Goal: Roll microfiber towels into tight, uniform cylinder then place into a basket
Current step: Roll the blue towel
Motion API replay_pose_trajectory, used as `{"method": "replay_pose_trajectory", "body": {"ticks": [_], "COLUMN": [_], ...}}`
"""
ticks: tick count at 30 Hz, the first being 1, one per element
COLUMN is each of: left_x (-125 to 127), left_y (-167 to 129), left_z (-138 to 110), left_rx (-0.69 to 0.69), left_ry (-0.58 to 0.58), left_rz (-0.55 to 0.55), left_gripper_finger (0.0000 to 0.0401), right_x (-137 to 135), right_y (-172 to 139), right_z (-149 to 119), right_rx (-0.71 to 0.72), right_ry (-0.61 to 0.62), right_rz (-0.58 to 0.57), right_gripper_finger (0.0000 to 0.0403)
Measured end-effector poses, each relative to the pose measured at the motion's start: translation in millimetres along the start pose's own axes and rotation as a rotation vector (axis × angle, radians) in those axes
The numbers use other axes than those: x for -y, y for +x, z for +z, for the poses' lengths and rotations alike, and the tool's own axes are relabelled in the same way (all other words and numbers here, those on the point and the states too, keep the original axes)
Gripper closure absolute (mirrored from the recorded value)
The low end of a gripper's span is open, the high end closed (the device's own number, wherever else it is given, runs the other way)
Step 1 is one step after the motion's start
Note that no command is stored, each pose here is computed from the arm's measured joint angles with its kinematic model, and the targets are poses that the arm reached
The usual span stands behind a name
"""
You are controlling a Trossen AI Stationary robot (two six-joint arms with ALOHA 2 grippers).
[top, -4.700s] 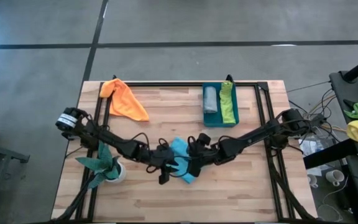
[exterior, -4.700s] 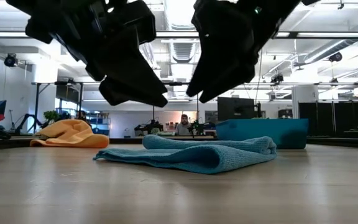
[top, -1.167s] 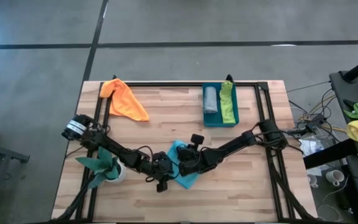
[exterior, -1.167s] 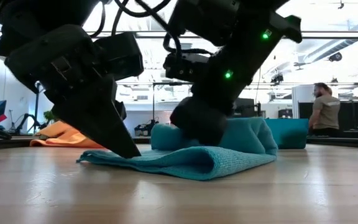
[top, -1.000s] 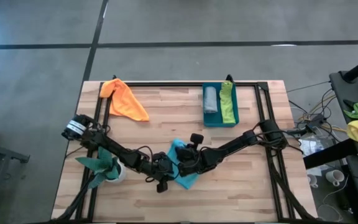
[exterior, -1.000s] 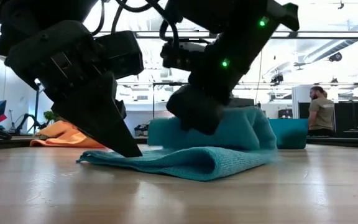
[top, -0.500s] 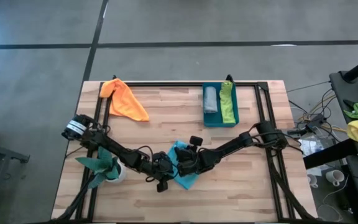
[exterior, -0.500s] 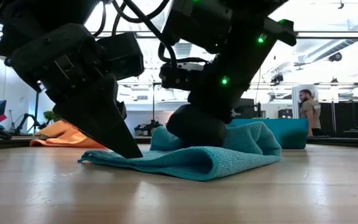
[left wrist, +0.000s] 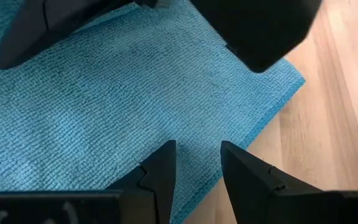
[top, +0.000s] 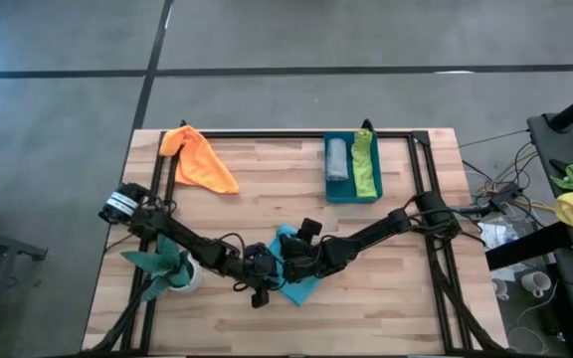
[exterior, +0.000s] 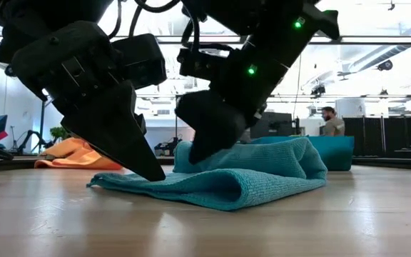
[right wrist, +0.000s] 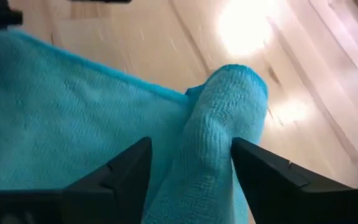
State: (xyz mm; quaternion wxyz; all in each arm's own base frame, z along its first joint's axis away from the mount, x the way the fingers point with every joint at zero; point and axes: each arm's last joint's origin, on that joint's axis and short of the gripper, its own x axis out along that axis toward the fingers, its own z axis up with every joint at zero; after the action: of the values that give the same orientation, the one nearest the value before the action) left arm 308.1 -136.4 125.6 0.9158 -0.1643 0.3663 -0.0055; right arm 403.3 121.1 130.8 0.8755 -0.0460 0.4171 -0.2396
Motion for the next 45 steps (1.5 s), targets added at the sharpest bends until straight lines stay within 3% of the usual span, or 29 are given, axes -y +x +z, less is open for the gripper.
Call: {"method": "replay_pose_trajectory", "body": {"ticks": [6, 11, 16, 20, 21, 28, 34, 45], "left_x": [0.0, -0.4, -0.4, -0.1, 0.0, 0.0, 0.1, 0.6], "left_y": [0.0, 0.1, 0.0, 0.0, 0.0, 0.0, 0.0, -0.2], "left_z": [-0.1, -0.2, -1.0, -0.5, -0.6, -0.8, -0.9, -0.7], "left_rx": [-0.004, -0.006, -0.009, -0.005, -0.005, -0.008, -0.012, -0.013], "left_ry": [0.0, 0.0, 0.002, 0.001, 0.001, 0.001, 0.002, 0.002], "left_rz": [-0.004, -0.002, -0.001, -0.005, -0.005, -0.006, -0.012, -0.02], "left_gripper_finger": [0.029, 0.029, 0.029, 0.029, 0.029, 0.029, 0.0289, 0.029], "right_x": [9.5, 16.3, 20.9, 24.1, 24.1, 25.4, 15.2, 9.1], "right_y": [9.6, 25.6, 24.2, 18.3, 17.7, 13.1, 23.0, 18.0], "right_z": [0.9, -1.8, -5.1, -4.5, -4.8, -10.9, -14.0, -0.1], "right_rx": [-0.003, -0.029, -0.074, -0.092, -0.09, -0.104, -0.125, -0.152], "right_ry": [0.113, 0.129, 0.087, -0.011, -0.032, -0.137, -0.107, 0.008], "right_rz": [-0.045, -0.08, -0.106, -0.115, -0.125, -0.211, -0.09, 0.041], "right_gripper_finger": [0.0178, 0.0205, 0.0288, 0.0376, 0.0383, 0.0389, 0.0385, 0.0283]}}
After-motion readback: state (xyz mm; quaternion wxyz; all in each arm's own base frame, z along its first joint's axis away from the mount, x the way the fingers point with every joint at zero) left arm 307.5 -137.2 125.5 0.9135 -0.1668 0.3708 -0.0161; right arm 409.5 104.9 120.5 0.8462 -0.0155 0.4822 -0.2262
